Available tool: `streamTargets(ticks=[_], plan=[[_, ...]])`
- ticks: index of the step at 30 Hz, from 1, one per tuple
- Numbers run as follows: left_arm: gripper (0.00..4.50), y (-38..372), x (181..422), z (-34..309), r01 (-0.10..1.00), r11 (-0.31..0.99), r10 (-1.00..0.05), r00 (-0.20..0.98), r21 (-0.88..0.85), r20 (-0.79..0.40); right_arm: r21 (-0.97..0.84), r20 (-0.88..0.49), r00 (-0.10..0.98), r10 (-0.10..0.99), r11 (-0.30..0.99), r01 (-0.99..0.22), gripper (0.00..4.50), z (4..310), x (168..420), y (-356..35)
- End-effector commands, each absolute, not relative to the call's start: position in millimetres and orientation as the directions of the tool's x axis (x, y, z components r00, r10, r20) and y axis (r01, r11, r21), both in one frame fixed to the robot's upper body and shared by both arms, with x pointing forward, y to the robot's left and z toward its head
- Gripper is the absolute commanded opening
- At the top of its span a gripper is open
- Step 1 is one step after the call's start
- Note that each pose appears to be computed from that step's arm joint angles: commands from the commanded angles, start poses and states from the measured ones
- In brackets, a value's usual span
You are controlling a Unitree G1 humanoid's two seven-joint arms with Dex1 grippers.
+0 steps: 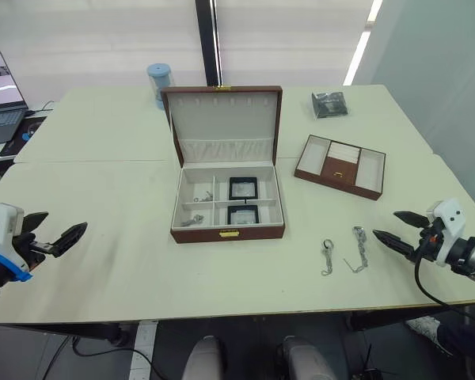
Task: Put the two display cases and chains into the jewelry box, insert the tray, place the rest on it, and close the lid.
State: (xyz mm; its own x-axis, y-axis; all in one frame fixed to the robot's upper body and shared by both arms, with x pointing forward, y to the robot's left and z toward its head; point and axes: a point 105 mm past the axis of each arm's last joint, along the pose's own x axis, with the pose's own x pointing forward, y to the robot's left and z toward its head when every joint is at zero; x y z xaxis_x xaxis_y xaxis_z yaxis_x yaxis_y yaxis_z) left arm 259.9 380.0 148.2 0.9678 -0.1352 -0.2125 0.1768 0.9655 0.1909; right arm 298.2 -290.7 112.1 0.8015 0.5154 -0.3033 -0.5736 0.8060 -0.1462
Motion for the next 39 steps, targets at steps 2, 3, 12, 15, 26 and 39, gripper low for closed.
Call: streamTargets(ticks=[2,3,12,15,26,39], plan=[[4.5,375.1,261.3,156.0,0.185,0.959,-0.146,0.971,0.213,-0.189,-0.204,-0.261,0.83,0.492,0.813,-0.546,4.47,131.0,300.8,-299.1],[4.5,374.6,261.3,155.9,0.185,0.959,-0.146,0.971,0.213,-0.188,-0.207,-0.262,0.831,0.49,0.813,-0.545,4.47,131.0,301.2,-299.0],[4.5,369.3,262.0,155.0,0.199,0.951,-0.155,0.969,0.236,-0.192,-0.217,-0.258,0.84,0.476,0.819,-0.531,4.47,131.9,304.5,-299.4],[4.5,366.1,262.5,155.1,0.21,0.948,-0.167,0.968,0.24,-0.189,-0.217,-0.251,0.837,0.486,0.814,-0.538,4.47,136.3,304.9,-297.2],[4.5,285.6,254.7,149.9,0.519,0.817,-0.473,0.852,0.251,-0.225,-0.175,-0.4,0.606,0.688,0.592,-0.787,4.47,164.9,294.6,-250.3],[4.5,174.5,228.4,154.3,0.809,0.514,-0.801,0.572,0.284,-0.178,-0.215,-0.601,0.423,0.678,0.373,-0.903,4.47,186.1,338.5,-237.9]])
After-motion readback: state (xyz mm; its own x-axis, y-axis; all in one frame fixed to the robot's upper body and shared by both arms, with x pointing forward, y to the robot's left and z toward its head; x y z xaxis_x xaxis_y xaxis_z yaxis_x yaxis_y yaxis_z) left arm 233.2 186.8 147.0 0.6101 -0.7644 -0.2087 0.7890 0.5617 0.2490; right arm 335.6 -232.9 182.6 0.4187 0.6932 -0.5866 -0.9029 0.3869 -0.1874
